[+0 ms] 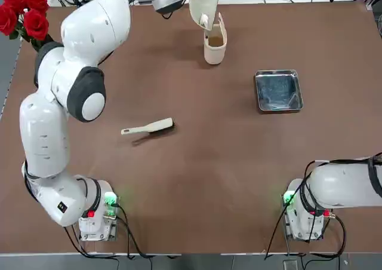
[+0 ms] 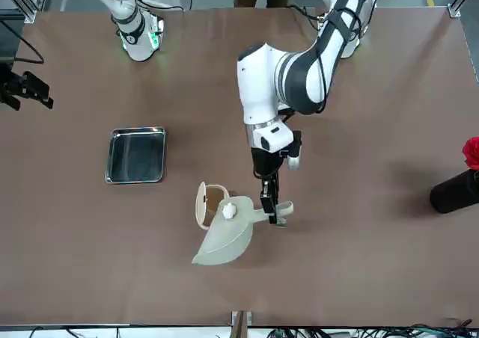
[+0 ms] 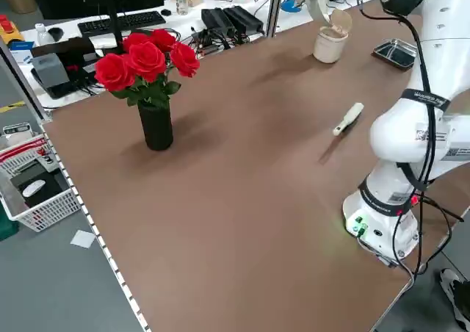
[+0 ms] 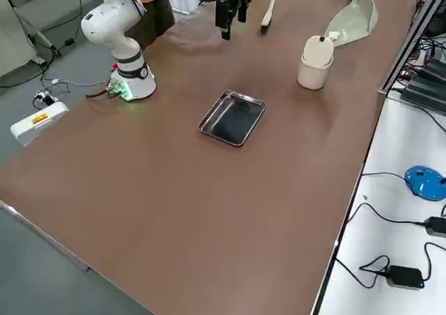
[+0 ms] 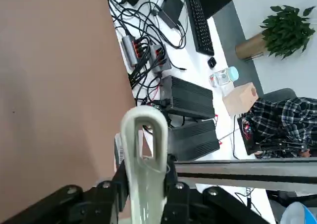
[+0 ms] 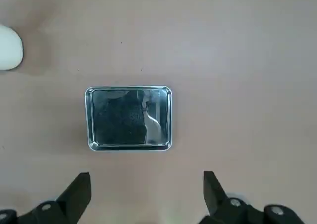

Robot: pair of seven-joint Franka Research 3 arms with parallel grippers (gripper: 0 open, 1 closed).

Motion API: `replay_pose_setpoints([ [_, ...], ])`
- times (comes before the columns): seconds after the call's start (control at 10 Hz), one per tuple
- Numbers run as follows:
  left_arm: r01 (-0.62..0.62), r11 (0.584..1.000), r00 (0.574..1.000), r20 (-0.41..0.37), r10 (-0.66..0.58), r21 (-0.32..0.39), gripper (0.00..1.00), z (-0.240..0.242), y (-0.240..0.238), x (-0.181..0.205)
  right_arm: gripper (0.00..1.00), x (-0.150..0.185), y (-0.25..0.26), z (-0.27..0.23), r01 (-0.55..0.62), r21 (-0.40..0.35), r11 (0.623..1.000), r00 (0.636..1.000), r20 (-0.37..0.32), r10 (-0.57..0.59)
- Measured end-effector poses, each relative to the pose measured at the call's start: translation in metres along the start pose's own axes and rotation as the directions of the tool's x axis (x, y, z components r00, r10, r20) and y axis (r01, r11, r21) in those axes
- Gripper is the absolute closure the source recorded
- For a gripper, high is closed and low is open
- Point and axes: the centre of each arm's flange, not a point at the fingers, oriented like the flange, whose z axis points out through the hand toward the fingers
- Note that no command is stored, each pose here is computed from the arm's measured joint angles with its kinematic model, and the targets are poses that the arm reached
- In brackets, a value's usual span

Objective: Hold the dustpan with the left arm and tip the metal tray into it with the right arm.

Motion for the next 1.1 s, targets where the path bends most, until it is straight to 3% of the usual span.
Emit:
replay_pose_setpoints([
  [1.1,-0.135,0.991,0.990,-0.037,0.134,-0.013,0.67,-0.010,-0.014,-0.026,0.00,0.000,-0.002,0.000,-0.018,0.016,1.000,1.000,-0.001,0.018],
])
